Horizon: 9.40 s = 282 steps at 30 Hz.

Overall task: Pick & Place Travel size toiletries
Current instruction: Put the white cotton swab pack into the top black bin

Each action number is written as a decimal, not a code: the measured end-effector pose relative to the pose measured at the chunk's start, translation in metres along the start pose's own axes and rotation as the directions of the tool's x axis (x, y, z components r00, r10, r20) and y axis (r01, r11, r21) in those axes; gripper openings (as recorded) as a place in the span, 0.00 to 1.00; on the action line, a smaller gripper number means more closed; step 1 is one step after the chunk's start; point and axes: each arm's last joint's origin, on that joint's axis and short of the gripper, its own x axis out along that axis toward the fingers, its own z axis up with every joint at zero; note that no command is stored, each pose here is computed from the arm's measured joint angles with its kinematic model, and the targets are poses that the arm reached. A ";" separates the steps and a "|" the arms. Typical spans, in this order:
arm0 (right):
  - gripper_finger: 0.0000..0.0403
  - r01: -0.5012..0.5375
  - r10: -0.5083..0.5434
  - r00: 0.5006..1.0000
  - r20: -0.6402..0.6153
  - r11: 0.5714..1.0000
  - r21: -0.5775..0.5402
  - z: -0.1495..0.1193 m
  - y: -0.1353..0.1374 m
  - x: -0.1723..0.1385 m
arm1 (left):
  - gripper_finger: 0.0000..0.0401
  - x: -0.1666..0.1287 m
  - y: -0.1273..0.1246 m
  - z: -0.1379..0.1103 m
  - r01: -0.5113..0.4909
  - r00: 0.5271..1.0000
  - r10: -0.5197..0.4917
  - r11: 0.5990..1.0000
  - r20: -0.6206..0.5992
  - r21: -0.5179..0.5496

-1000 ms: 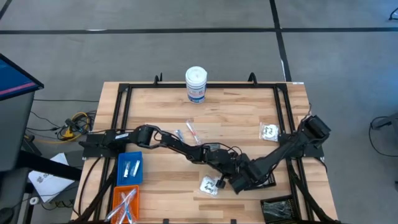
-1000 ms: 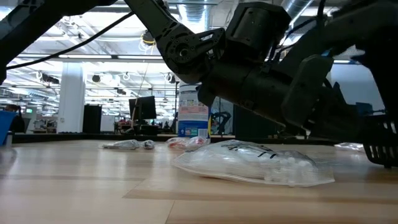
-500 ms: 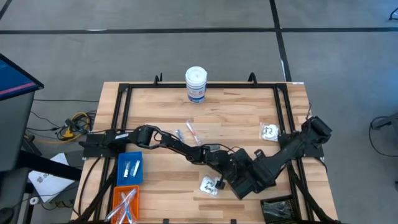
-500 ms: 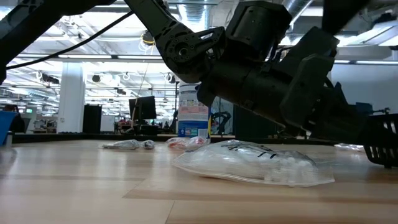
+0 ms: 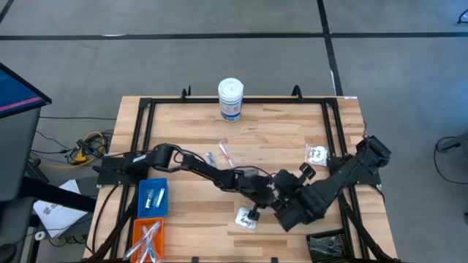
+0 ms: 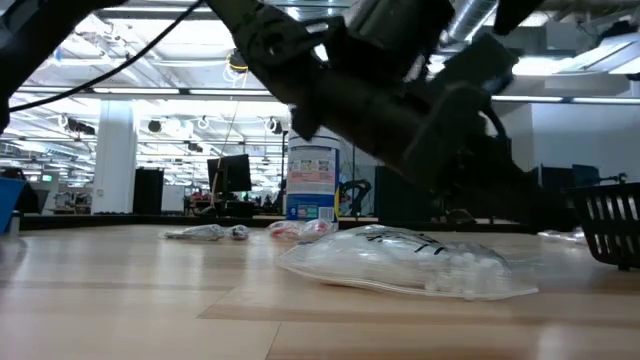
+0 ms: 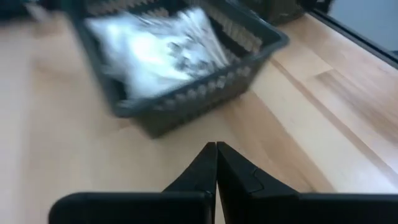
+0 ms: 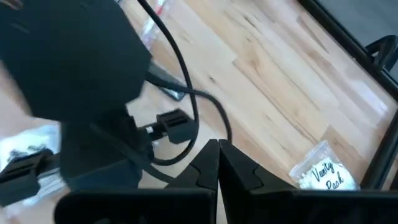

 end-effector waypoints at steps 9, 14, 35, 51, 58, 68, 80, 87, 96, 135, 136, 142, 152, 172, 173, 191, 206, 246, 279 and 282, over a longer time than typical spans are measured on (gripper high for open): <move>0.00 0.040 -0.039 0.999 -0.015 0.999 0.027 0.016 -0.005 0.013 | 0.00 -0.043 -0.003 0.006 -0.145 0.987 0.144 0.989 0.076 0.010; 0.00 0.059 -0.060 0.998 0.034 0.998 0.006 0.024 -0.012 0.016 | 0.00 -0.058 -0.004 -0.003 -0.222 0.968 0.224 0.975 0.114 -0.024; 0.00 0.362 -0.256 0.932 -0.257 0.695 0.621 -0.056 -0.143 0.084 | 0.00 -0.065 -0.003 -0.010 -0.257 0.954 0.268 0.962 0.132 -0.094; 0.00 0.497 -0.205 0.841 -0.500 0.656 0.568 -0.022 -0.186 0.141 | 0.00 -0.064 -0.006 -0.009 -0.253 0.955 0.263 0.963 0.137 -0.091; 0.00 0.610 -0.234 0.723 -0.650 0.657 0.442 -0.012 -0.199 0.179 | 0.00 -0.063 -0.011 -0.008 -0.243 0.957 0.253 0.967 0.140 -0.082; 0.00 0.651 -0.286 0.572 -0.769 0.728 0.214 -0.026 -0.187 0.232 | 0.00 -0.063 -0.011 -0.009 -0.244 0.958 0.252 0.967 0.139 -0.077; 0.00 0.582 -0.196 0.568 -0.799 0.782 0.222 -0.056 -0.182 0.256 | 0.00 -0.063 -0.011 -0.009 -0.244 0.958 0.252 0.967 0.139 -0.077; 0.00 0.417 -0.067 0.721 -0.690 0.837 0.354 -0.033 -0.158 0.239 | 0.00 -0.063 -0.010 -0.009 -0.246 0.957 0.255 0.966 0.137 -0.079; 0.00 0.131 0.075 0.910 -0.408 0.881 0.454 -0.006 -0.128 0.201 | 0.00 -0.064 -0.001 -0.012 -0.259 0.952 0.285 0.945 0.114 -0.200; 0.19 0.145 0.010 0.957 -0.288 0.847 0.511 -0.012 -0.119 0.171 | 0.00 -0.083 0.031 -0.041 -0.155 0.942 0.246 0.921 0.228 -0.357; 0.23 0.097 0.044 0.965 -0.257 0.855 0.510 -0.010 -0.115 0.170 | 0.00 -0.083 0.031 -0.041 -0.155 0.942 0.246 0.922 0.228 -0.356; 0.43 -0.077 0.162 0.976 -0.147 0.882 0.466 -0.004 -0.100 0.165 | 0.00 -0.083 0.031 -0.041 -0.155 0.942 0.246 0.922 0.228 -0.355; 0.62 -0.147 0.242 0.958 -0.156 0.877 0.458 -0.008 -0.090 0.158 | 0.00 -0.083 0.031 -0.041 -0.156 0.943 0.246 0.922 0.224 -0.355; 0.42 0.009 0.171 0.929 -0.329 0.876 0.481 -0.026 -0.096 0.155 | 0.00 -0.083 0.031 -0.041 -0.156 0.943 0.246 0.922 0.222 -0.355; 0.36 0.083 0.115 0.923 -0.367 0.873 0.482 -0.028 -0.102 0.155 | 0.00 -0.083 0.031 -0.041 -0.156 0.943 0.246 0.922 0.222 -0.355; 0.03 0.264 -0.078 0.914 -0.399 0.861 0.436 -0.029 -0.121 0.163 | 0.00 -0.082 0.029 -0.041 -0.154 0.944 0.242 0.923 0.222 -0.351; 0.18 0.116 0.018 0.956 -0.292 0.894 0.432 -0.024 -0.109 0.168 | 0.00 -0.082 0.029 -0.041 -0.154 0.944 0.242 0.924 0.223 -0.350; 0.00 0.102 0.159 0.915 -0.370 0.796 0.597 -0.065 -0.132 0.224 | 0.00 -0.087 0.049 -0.055 -0.214 0.941 0.319 0.819 0.112 -0.532; 0.00 -0.245 0.407 0.905 -0.127 0.739 0.628 -0.042 -0.099 0.252 | 0.65 -0.106 0.100 -0.082 -0.256 0.951 0.302 0.639 -0.070 -0.725; 0.00 -0.245 0.406 0.905 -0.126 0.740 0.626 -0.042 -0.099 0.252 | 0.61 -0.105 0.100 -0.082 -0.281 0.941 0.328 0.632 -0.079 -0.722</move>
